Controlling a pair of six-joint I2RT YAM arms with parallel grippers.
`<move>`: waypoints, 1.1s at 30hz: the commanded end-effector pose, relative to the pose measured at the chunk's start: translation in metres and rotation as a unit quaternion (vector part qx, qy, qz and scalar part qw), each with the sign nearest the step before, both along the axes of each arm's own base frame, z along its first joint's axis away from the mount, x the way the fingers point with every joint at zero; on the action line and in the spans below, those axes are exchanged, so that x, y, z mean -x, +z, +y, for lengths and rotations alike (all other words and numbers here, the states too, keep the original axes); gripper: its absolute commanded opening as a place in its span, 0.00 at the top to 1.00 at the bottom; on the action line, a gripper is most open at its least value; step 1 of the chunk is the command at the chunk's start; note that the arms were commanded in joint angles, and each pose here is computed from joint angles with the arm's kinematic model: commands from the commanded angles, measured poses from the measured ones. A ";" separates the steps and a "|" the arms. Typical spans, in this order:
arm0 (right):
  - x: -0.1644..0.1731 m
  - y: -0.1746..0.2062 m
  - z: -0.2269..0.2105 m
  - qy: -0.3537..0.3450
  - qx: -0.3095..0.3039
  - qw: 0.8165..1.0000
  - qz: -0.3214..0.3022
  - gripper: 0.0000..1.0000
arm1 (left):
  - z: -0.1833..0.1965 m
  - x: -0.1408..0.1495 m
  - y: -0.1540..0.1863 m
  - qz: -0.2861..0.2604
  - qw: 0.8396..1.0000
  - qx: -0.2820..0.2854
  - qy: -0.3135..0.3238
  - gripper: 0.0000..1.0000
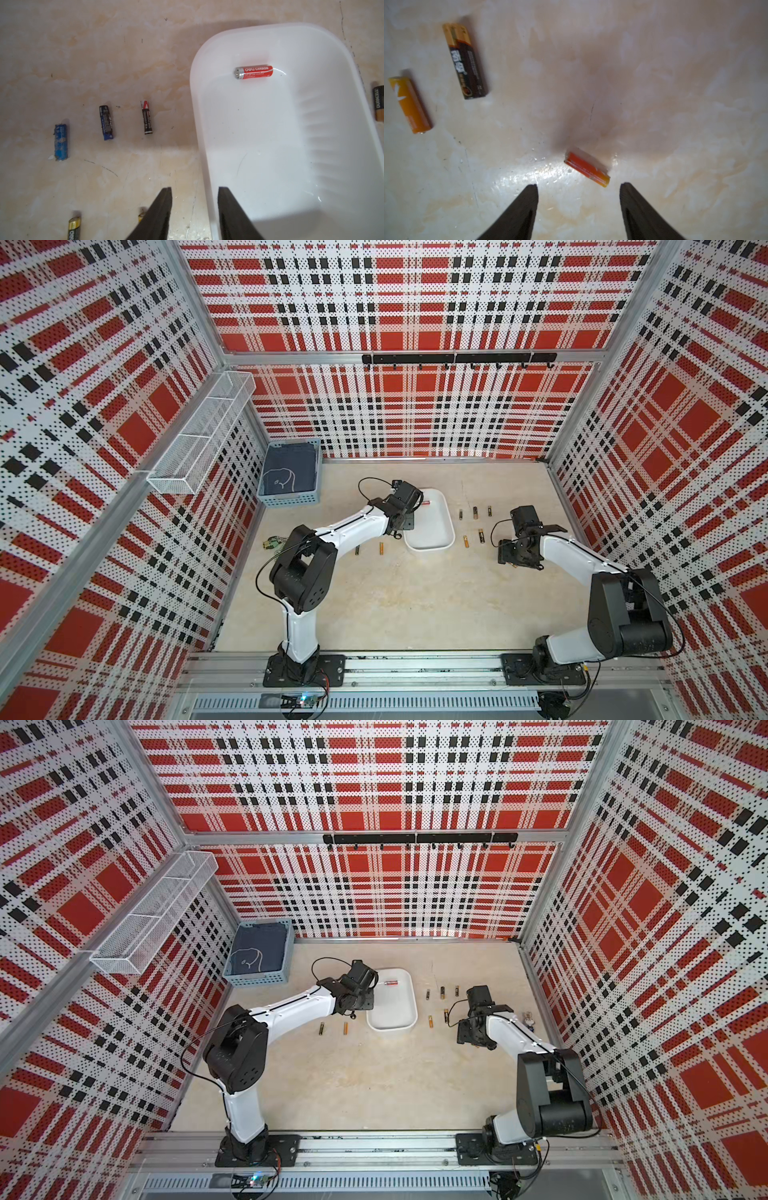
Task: Take the batteries out of the storage box
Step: Move the battery to the center of the board.
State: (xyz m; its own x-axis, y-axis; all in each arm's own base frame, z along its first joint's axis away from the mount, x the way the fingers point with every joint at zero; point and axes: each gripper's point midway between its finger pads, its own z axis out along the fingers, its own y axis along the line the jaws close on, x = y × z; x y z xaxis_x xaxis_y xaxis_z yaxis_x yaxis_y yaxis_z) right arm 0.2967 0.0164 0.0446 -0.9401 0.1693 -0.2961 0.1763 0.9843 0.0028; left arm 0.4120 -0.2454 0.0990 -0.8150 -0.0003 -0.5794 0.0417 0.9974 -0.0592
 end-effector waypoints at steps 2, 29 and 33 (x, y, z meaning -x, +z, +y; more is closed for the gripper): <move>-0.005 0.000 -0.002 0.005 0.015 1.000 0.001 0.26 | -0.003 0.000 -0.001 0.004 1.000 -0.001 -0.010 0.57; -0.006 -0.036 -0.002 0.010 0.026 0.995 0.092 0.66 | 0.001 0.001 -0.005 0.009 1.000 -0.003 -0.008 0.58; 0.001 -0.031 0.004 0.019 0.015 0.995 0.101 0.56 | 0.000 0.002 -0.007 0.012 1.000 -0.003 -0.008 0.57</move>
State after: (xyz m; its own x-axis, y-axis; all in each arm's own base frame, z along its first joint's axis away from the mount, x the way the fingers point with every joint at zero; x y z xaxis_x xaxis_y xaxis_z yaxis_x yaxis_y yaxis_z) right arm 0.3136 0.0188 0.0188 -0.9738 0.1384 -0.1807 0.1484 0.9880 -0.0429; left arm 0.4110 -0.2462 0.0977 -0.8187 0.0046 -0.5742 0.0482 0.9970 -0.0607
